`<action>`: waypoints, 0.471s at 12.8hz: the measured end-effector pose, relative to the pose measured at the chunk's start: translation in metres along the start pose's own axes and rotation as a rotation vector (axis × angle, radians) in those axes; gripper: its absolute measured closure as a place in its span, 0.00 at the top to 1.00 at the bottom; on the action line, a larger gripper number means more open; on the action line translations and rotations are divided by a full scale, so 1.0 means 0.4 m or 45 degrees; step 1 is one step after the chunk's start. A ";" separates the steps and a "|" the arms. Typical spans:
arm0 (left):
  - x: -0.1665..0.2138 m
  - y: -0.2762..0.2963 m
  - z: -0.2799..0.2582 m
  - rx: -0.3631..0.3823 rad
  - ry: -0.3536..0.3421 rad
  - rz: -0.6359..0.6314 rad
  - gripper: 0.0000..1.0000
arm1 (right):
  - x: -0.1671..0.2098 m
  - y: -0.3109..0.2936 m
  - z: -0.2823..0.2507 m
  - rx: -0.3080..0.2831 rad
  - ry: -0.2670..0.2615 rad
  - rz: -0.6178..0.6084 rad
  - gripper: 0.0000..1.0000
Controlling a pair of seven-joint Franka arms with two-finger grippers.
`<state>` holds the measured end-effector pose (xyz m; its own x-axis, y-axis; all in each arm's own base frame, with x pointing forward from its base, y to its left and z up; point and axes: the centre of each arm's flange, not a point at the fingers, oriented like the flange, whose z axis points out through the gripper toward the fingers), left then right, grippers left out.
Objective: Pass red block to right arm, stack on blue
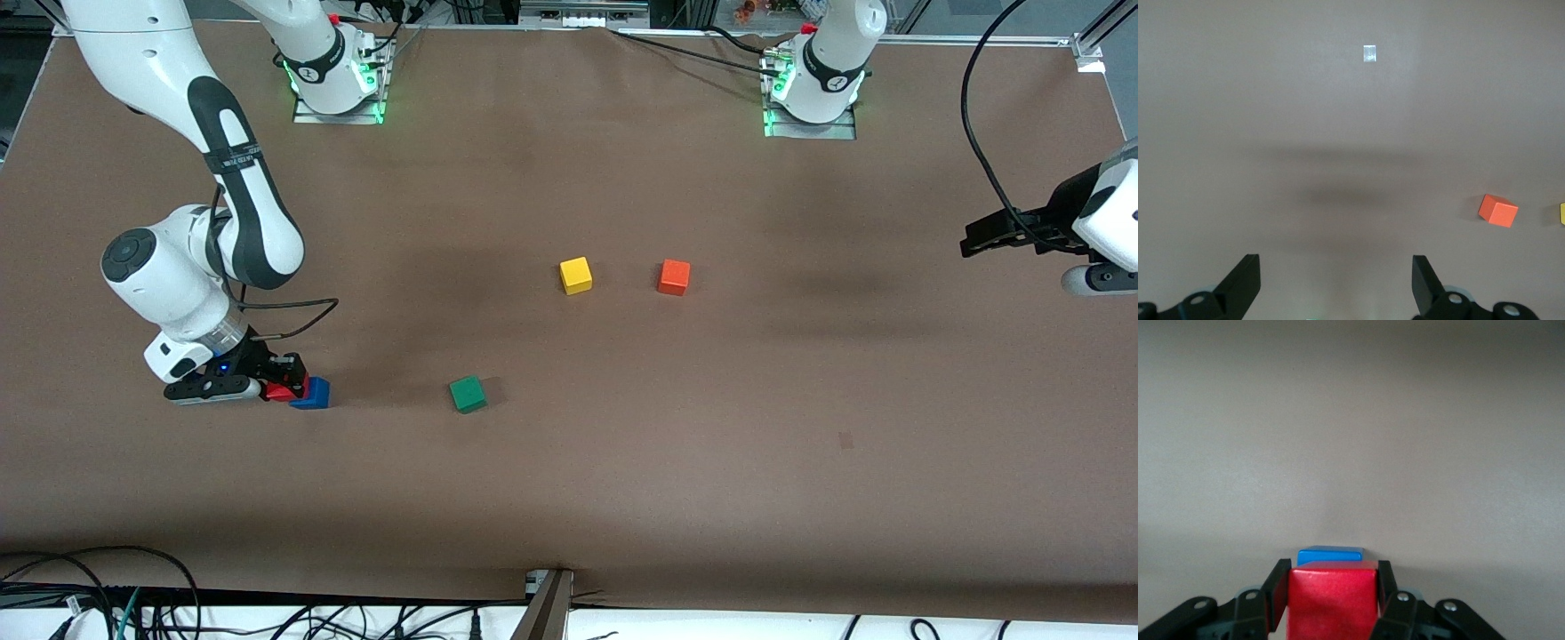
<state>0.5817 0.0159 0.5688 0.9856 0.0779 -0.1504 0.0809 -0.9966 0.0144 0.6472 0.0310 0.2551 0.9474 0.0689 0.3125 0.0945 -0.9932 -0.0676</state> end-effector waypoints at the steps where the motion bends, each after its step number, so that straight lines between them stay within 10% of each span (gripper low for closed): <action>1: -0.002 0.000 0.007 0.001 -0.021 0.002 1.00 | 0.002 0.000 -0.001 0.000 0.002 0.002 0.57; 6: -0.004 -0.006 0.011 0.001 -0.038 0.010 1.00 | 0.018 -0.008 -0.012 0.006 0.022 0.023 0.57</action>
<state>0.5793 0.0179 0.5646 0.9813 0.0693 -0.1797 0.0732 -0.9972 0.0149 0.6523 0.0341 0.2620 0.9435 0.0493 0.3276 0.0790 -0.9938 -0.0780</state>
